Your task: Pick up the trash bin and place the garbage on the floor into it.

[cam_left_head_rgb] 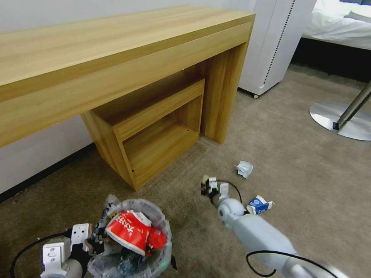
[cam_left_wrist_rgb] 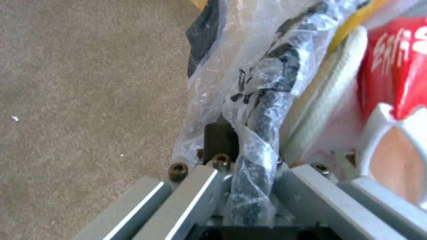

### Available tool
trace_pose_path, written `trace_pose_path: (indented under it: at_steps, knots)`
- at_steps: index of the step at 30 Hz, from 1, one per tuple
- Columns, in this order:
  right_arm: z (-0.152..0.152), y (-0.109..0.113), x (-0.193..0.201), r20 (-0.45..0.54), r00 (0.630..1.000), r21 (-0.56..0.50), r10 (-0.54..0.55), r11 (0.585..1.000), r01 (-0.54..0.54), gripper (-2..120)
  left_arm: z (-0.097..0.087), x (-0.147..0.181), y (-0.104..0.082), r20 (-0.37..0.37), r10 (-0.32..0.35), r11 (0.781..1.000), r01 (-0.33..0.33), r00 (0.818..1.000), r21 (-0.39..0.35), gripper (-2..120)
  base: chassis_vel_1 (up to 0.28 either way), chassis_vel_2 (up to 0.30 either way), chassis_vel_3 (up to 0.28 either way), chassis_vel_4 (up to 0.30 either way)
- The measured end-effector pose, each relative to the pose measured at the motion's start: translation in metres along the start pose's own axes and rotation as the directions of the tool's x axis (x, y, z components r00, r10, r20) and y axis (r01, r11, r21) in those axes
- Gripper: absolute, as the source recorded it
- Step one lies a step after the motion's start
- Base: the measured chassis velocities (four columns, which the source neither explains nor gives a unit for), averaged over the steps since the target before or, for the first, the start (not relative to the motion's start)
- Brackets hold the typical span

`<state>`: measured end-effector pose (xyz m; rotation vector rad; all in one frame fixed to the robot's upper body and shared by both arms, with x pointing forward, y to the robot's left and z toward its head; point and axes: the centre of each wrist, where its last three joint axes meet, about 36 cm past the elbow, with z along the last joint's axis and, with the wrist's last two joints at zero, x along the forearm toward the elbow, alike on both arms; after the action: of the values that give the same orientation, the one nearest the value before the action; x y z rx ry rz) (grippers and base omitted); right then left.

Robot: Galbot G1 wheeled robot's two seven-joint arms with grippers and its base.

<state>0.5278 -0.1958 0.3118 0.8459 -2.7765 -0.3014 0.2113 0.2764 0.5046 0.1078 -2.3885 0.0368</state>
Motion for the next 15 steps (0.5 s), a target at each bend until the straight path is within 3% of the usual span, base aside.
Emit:
trace_pose_path:
  at_steps: [2,4,6,8,11,12,13,15]
  knots:
    - [-0.01,0.001,0.002,0.037,0.998,0.002,-0.042,0.999,0.042,0,0.0,0.0,0.0,0.0,0.0,1.0,0.0,1.0,0.0,0,0.0,0.0,0.0,0.0]
    - [-0.047,0.01,0.01,0.144,0.966,0.011,-0.213,0.977,0.214,0,0.001,0.0,-0.001,-0.003,0.001,1.0,-0.001,1.0,0.003,0,0.0,0.0,0.0,0.0]
    - [-0.055,0.013,0.012,0.164,0.95,0.02,-0.266,0.964,0.266,0,0.002,0.0,-0.001,-0.004,0.001,1.0,-0.001,1.0,0.003,0,0.0,0.0,0.0,0.0]
    - [-0.08,0.038,0.019,0.185,0.853,0.058,-0.488,0.872,0.487,0,0.001,0.0,-0.001,0.0,0.0,1.0,0.0,1.0,0.002,0,0.0,0.0,0.0,0.0]
    - [-0.081,0.04,0.02,0.184,0.845,0.06,-0.503,0.864,0.501,0,0.0,0.0,-0.001,0.0,0.0,1.0,0.0,1.0,0.002,0,0.0,0.0,0.0,0.0]
    - [-0.084,0.063,0.023,0.159,0.77,0.063,-0.618,0.785,0.617,0,0.0,0.0,-0.001,0.0,0.001,1.0,-0.001,1.0,0.001,0,0.0,0.0,0.0,0.0]
    - [-0.078,0.107,0.026,0.105,0.663,0.031,-0.741,0.669,0.742,0,-0.001,-0.003,0.001,0.0,-0.001,1.0,0.001,1.0,0.006,0,0.0,0.0,0.0,0.0]
    - [-0.069,0.138,0.028,0.071,0.621,-0.026,-0.781,0.621,0.784,0,-0.001,-0.004,0.001,-0.005,-0.008,1.0,0.008,1.0,0.004,0,0.0,0.0,0.0,0.0]
